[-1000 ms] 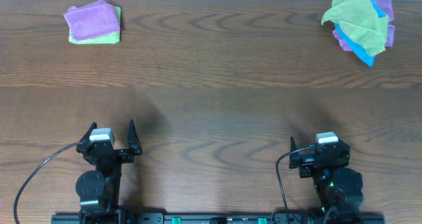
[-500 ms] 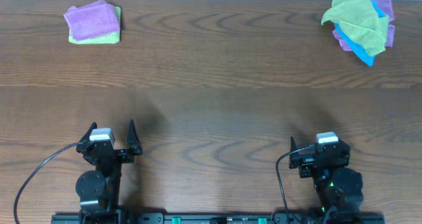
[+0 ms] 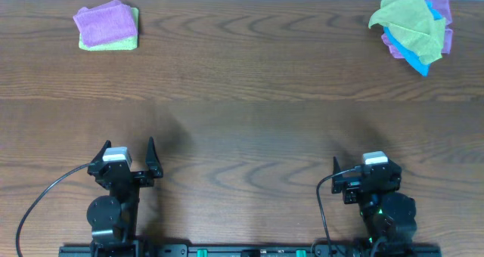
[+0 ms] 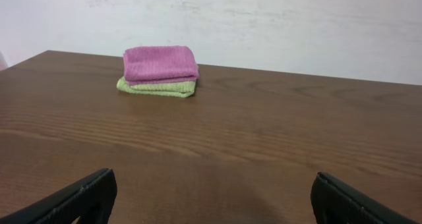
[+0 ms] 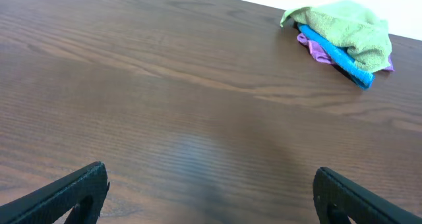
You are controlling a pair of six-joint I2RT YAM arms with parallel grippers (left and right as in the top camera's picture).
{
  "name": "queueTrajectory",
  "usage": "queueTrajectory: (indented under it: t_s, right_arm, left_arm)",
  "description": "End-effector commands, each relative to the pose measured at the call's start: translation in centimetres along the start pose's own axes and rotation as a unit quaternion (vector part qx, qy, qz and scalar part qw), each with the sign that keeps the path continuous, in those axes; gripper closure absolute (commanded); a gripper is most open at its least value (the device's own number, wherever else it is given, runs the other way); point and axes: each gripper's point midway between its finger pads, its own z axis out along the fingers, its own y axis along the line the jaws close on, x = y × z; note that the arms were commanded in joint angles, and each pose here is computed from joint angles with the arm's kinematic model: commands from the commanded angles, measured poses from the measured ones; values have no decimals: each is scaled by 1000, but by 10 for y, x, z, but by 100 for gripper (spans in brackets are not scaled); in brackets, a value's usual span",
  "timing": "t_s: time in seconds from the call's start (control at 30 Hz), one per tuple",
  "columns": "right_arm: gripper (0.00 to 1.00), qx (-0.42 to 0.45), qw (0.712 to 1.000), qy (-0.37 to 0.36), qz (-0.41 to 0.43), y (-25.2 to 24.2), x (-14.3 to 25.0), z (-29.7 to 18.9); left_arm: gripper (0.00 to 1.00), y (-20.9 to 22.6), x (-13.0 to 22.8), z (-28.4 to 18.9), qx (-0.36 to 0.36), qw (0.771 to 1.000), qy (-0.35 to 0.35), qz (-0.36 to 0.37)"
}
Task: Fold the cloth
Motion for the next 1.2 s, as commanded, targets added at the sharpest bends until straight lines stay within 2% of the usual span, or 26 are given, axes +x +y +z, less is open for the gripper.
queueTrajectory:
  t_s: [0.0, 0.6, 0.73, 0.77, 0.87, 1.0, 1.07, 1.17]
  right_arm:
    - [1, 8, 1000, 3, -4, -3, 4, 1]
    - [1, 10, 1000, 1, -8, -3, 3, 1]
    - [1, 32, 998, -53, -20, -12, -24, 0]
    - [1, 37, 995, -86, -17, -13, -40, -3]
    - [1, 44, 991, -125, 3, -17, -58, -7]
    - [1, 154, 972, -155, 87, -59, -68, -19]
    - [1, 194, 964, -160, 87, -72, -72, -22]
    - [1, 206, 962, -154, 87, -79, -75, -13]
  left_arm:
    - [4, 2, 18, 3, -3, 1000, 18, 8]
    - [5, 2, 18, 3, -3, 1000, 18, 9]
    - [5, 2, 18, 3, -3, 1000, 18, 9]
    - [5, 2, 18, 3, -3, 1000, 18, 8]
    - [5, 2, 18, 3, -3, 1000, 18, 8]
    - [5, 2, 18, 3, -3, 1000, 18, 8]
    - [5, 2, 18, 3, -3, 1000, 18, 8]
    - [5, 2, 18, 3, -3, 1000, 18, 9]
